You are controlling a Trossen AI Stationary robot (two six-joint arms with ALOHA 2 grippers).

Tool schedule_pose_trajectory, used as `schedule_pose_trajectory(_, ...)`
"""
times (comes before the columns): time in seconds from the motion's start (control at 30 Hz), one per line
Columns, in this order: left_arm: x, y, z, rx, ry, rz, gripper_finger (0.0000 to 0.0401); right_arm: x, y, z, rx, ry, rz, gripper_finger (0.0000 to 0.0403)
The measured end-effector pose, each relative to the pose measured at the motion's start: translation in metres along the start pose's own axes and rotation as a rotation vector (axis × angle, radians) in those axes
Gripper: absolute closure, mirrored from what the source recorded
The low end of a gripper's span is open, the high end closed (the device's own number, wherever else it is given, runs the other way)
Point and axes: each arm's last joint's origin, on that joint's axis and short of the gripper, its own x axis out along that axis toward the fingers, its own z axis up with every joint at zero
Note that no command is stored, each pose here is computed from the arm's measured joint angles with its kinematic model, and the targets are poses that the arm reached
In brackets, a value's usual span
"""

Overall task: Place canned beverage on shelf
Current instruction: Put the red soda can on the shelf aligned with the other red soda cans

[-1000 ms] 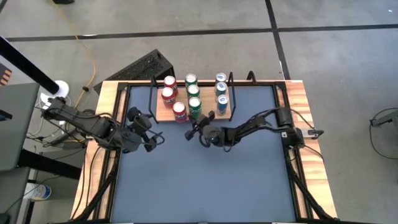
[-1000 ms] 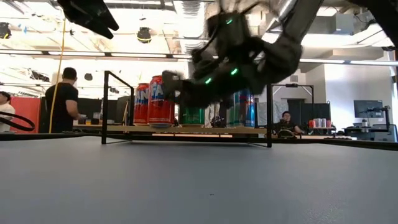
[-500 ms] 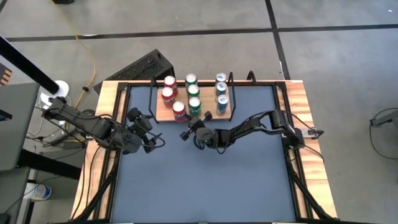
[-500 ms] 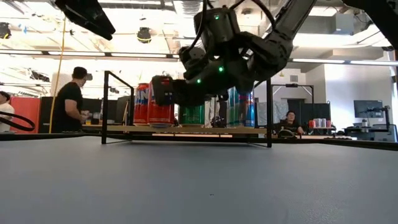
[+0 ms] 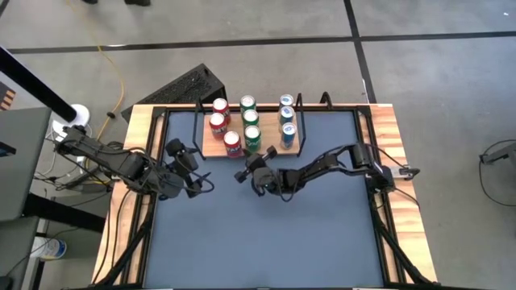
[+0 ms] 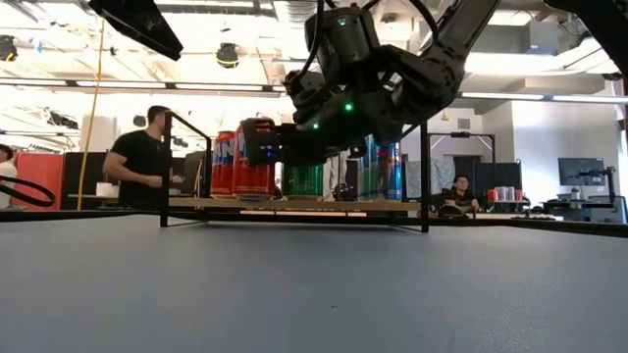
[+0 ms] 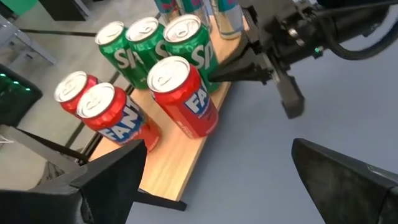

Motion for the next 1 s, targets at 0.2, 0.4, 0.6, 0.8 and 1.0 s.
schedule_pose_trajectory(0.2,0.000,0.000,-0.002,0.006,0.024,-0.029,0.0010,0.005,-0.004,0.001,0.027,-0.002,-0.017,0.0403)
schedule_pose_trajectory(0.4,0.000,-0.001,-0.001,-0.002,0.021,-0.030,0.0010,0.012,-0.008,0.001,0.060,0.003,-0.004,0.0403)
schedule_pose_trajectory(0.6,0.000,-0.001,-0.001,-0.023,0.021,-0.029,0.0010,0.026,-0.008,0.002,0.128,0.010,0.077,0.0403)
schedule_pose_trajectory(0.8,0.000,-0.001,-0.001,-0.023,0.022,-0.030,0.0010,0.039,0.011,0.007,0.094,0.005,0.116,0.0403)
schedule_pose_trajectory(1.0,0.000,-0.001,-0.002,-0.019,0.034,-0.047,0.0010,0.043,0.015,0.016,0.054,0.043,0.095,0.0403)
